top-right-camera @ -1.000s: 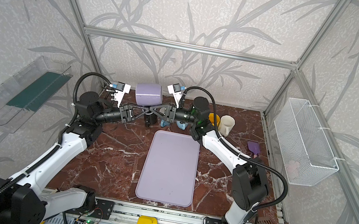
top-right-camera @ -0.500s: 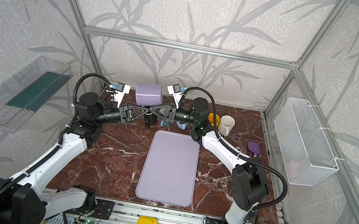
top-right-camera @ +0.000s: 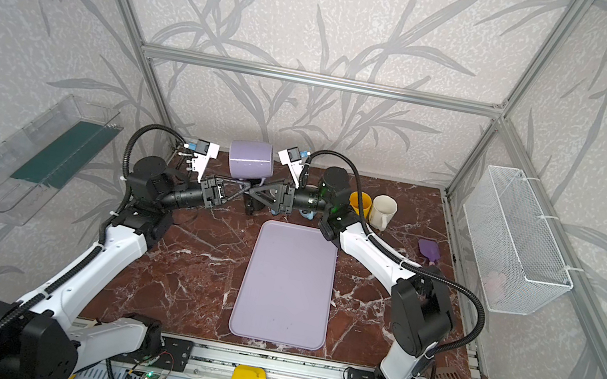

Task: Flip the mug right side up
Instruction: 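Open the right gripper off the lavender mug while the left holds it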

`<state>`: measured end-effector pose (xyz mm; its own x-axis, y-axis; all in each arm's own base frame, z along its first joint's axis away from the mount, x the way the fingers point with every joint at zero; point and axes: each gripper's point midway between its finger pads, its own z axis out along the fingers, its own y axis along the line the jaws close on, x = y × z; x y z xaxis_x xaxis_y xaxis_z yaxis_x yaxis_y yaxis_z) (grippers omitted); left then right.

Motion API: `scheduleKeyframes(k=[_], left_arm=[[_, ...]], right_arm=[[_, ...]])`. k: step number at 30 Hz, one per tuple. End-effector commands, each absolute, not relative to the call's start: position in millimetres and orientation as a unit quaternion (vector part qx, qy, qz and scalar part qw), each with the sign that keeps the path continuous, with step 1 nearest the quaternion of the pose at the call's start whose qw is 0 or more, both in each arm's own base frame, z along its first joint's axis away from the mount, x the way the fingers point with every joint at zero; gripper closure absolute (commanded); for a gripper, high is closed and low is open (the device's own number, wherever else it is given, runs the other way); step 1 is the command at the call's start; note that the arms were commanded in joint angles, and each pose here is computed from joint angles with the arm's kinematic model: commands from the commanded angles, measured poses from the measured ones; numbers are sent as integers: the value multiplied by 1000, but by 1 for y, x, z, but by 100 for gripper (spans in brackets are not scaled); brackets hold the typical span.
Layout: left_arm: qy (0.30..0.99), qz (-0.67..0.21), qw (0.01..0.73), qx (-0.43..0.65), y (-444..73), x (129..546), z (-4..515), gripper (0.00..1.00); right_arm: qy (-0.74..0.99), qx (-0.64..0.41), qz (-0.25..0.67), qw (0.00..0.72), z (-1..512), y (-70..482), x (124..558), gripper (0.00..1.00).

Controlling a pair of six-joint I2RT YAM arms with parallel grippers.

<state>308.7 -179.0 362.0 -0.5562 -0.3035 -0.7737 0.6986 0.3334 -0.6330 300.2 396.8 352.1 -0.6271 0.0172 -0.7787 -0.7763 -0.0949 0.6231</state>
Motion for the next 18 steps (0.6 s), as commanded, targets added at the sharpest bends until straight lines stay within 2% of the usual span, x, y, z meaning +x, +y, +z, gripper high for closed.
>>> scheduleKeyframes(k=[1, 5, 9, 13, 18], left_arm=[[656, -539, 500, 168, -173, 304, 385, 100], [679, -519, 500, 139, -164, 320, 368, 100], [715, -484, 496, 92, -150, 342, 341, 100], [762, -436, 478, 26, -130, 365, 309, 100], [789, -404, 463, -24, -111, 380, 291, 100]], right_arm=[[612, -307, 663, 303, 345, 389, 306, 60], [638, -268, 652, 309, 326, 377, 323, 60], [644, -236, 648, 331, 329, 356, 332, 60], [647, -222, 649, 333, 325, 348, 337, 60], [653, -221, 642, 335, 321, 343, 337, 60]])
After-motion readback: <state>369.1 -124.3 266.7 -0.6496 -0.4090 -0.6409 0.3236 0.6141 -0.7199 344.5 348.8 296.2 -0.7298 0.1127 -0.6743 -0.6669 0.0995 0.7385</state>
